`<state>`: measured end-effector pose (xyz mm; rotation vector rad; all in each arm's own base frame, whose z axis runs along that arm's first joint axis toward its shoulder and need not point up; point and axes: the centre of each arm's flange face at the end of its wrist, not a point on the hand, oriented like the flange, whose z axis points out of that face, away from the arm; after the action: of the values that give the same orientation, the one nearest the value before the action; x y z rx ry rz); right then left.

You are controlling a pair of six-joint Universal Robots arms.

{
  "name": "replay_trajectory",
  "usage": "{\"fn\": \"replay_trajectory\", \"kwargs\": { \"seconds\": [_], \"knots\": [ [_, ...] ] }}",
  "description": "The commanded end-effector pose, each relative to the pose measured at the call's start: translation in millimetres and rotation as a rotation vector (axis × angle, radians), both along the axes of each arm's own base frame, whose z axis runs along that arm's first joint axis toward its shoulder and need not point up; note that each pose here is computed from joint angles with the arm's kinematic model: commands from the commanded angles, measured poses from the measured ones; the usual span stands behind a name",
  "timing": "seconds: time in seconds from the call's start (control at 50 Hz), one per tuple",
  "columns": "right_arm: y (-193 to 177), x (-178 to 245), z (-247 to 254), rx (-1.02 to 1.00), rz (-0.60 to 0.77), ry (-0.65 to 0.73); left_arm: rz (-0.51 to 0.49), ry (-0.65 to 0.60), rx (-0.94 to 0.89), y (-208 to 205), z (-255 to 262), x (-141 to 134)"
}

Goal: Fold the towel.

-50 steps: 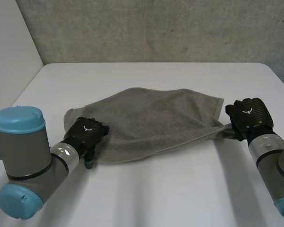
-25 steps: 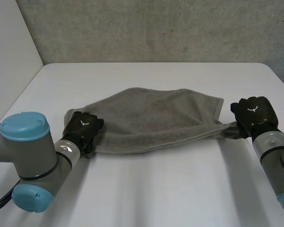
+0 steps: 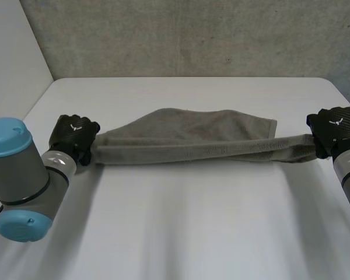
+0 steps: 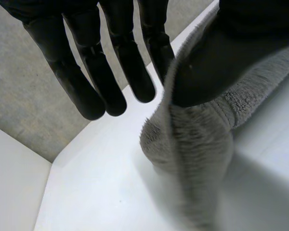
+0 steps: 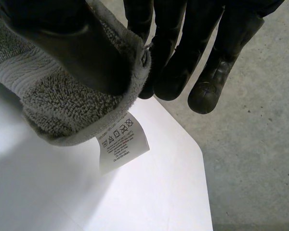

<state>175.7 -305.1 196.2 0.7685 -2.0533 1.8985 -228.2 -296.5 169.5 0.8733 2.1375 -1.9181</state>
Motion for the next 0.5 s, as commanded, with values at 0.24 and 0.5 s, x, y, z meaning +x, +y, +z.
{"fn": "replay_trajectory", "kwargs": {
  "seconds": [0.24,0.5],
  "knots": [
    [37,3,172,-0.351,0.072,-0.056,-0.027,0.035,-0.415,21,147,14],
    [22,3,155,-0.003,0.167,0.064,-0.114,0.101,-0.258,16,162,9]
  ]
}}
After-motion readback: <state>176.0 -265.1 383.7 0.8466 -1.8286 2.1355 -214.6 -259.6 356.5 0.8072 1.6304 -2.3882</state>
